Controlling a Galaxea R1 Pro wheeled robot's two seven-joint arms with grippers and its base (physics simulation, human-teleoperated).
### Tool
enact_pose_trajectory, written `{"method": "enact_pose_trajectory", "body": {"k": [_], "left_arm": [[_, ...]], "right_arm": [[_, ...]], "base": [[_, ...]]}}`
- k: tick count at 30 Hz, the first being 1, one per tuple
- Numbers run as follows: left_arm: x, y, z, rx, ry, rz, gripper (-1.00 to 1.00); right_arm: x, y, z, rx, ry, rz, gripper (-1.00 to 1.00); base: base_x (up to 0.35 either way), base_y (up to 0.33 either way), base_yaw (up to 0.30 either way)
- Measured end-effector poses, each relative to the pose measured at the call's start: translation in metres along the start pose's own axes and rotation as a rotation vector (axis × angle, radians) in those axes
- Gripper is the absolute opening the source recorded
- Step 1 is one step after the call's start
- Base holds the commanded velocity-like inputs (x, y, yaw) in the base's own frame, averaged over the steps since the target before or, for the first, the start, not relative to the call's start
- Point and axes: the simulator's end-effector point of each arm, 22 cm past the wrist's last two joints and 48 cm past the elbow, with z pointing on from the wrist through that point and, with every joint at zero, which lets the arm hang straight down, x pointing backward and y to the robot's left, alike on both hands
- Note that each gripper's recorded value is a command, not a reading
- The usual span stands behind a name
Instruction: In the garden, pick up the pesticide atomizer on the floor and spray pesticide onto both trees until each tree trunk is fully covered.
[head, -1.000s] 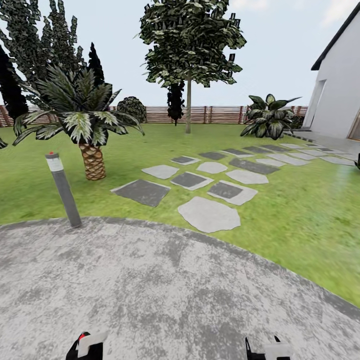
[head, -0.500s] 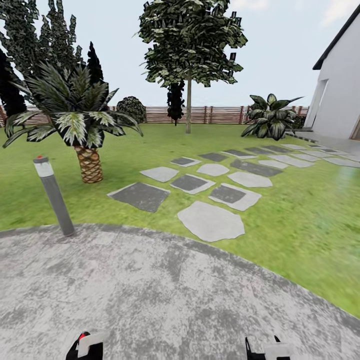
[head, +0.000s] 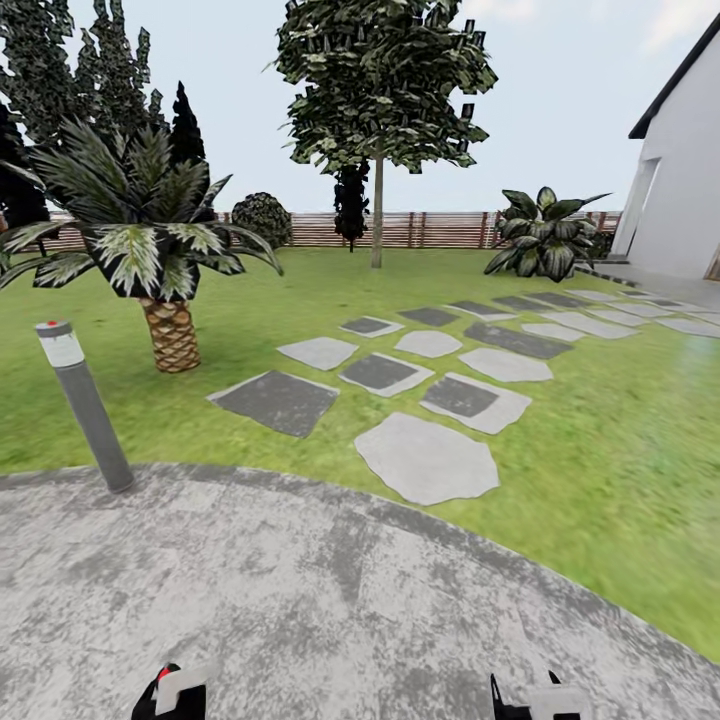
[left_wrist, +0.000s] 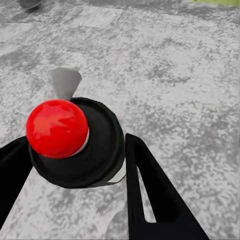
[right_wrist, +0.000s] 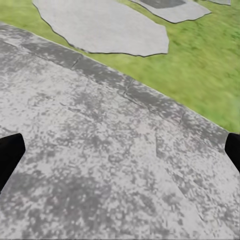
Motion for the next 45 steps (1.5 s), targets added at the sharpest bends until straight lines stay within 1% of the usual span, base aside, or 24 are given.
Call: {"method": "enact_pose_trajectory", "body": {"k": [12,22,45], "left_arm": [[0.0007,0.0011,0.0,-0.002,0.002,0.001,-1.0],[0.0008,0.0011,0.0,-0.002,0.002,0.001,-1.0],[0.0006,0.001,0.0,-0.002,0.001,0.0,-1.0]], "right_arm": [[0.0005,0.0,-0.0001,0.0,0.001,0.001,1.0],[0.0006,0.0001,-0.0002,0.0,0.002,0.001,1.0],[0.0003,0.0003,0.0,-0.001,0.001,0.0,1.0]], "base": [[0.34,0.0,-0.007],[0.34,0.0,-0.14],[0.34,0.0,-0.004]]}}
